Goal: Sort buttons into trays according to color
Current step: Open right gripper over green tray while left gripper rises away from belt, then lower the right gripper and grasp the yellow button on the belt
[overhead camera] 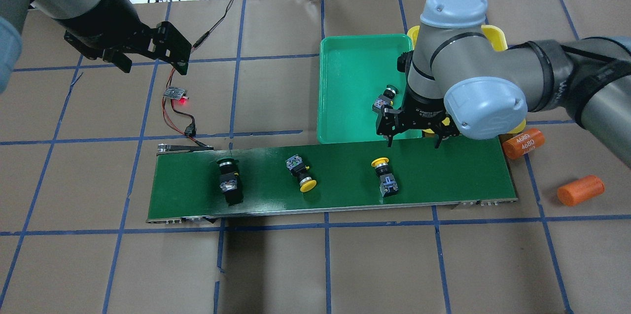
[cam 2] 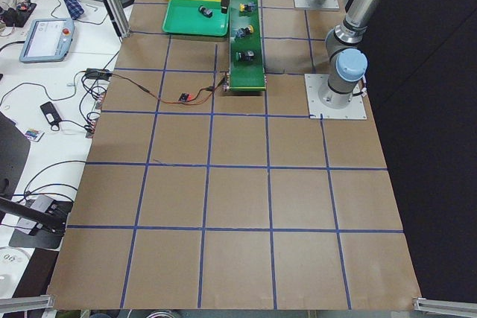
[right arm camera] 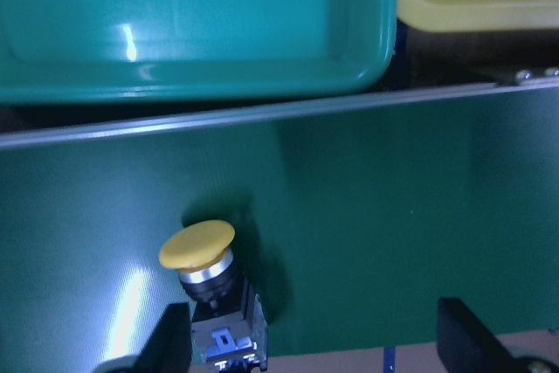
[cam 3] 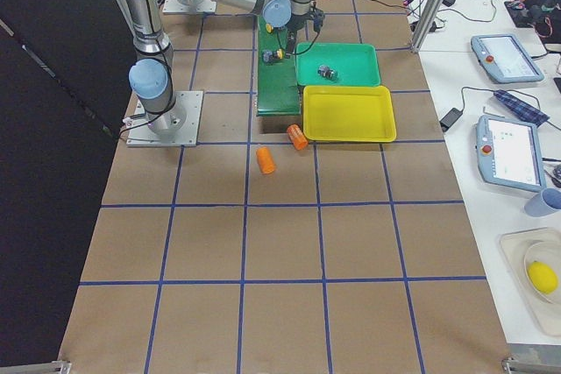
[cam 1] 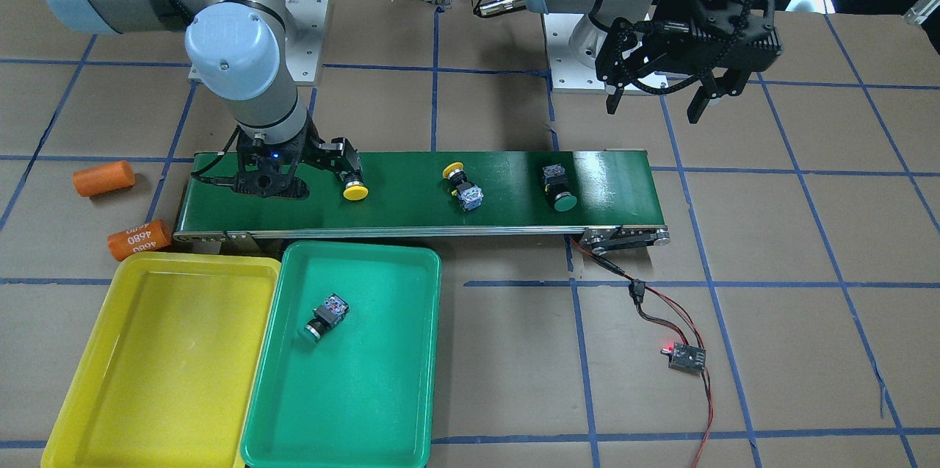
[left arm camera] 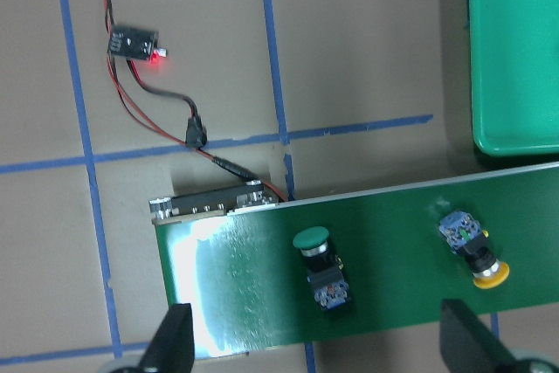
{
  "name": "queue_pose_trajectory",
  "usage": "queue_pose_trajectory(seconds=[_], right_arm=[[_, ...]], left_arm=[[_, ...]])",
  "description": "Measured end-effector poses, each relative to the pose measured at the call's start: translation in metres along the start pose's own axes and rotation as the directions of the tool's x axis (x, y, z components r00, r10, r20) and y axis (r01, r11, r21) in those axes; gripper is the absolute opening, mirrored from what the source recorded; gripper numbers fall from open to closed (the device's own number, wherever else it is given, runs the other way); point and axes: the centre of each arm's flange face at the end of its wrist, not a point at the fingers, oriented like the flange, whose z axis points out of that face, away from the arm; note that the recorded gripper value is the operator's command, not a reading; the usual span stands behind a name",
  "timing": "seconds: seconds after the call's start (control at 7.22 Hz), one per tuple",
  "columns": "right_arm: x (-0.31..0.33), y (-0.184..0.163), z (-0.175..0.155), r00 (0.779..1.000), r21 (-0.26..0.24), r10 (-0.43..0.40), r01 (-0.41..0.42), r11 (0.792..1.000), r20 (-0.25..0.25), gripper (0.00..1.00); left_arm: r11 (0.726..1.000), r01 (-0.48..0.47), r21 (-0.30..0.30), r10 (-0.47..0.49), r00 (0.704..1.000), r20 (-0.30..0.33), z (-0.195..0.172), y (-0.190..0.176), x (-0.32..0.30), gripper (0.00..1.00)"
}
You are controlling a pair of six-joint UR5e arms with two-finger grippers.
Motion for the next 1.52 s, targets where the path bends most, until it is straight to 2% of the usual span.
queue_pose_trajectory(seconds=[0.28,0.42,0.55,0.69,0.83,1.25,1.52], right_arm=[[-0.005,0.012,0.024,1.0,-0.053,-0.01,0.011,0.999,0.023,1.0],[-0.005,0.015,0.032,1.0,-0.073,-0.012,0.014,0.997,0.025,1.0],[-0.004,0.018,0.044,1.0,-0.096,-0.014,0.015,0.995,0.019,0.92],[-0.003,0.02,0.055,1.0,-0.113,-0.021,0.022,0.993,0.008,0.36],[-0.001,0.019,0.062,0.999,-0.118,-0.034,0.033,0.992,-0.004,0.0],[0.005,0.012,0.059,0.998,-0.095,-0.04,0.036,0.995,-0.039,0.0],[0.012,0.004,0.045,0.996,-0.058,-0.033,0.028,0.998,-0.086,0.0]], left_arm=[[0.988,0.141,-0.059,-0.141,0.99,-0.001,-0.006,-0.004,-0.004,1.0],[0.98,0.174,-0.091,-0.175,0.985,0.003,-0.013,-0.009,-0.009,1.0],[0.976,0.184,-0.118,-0.185,0.983,0.008,-0.017,-0.011,-0.013,1.0],[0.976,0.173,-0.128,-0.174,0.985,0.008,-0.02,-0.008,-0.014,1.0],[0.979,0.158,-0.131,-0.158,0.987,0.006,-0.021,-0.004,-0.014,1.0],[0.977,0.148,-0.154,-0.149,0.989,0.006,-0.007,0.005,-0.014,1.0],[0.983,0.15,-0.11,-0.15,0.989,0.006,0.0,0.001,-0.015,1.0]])
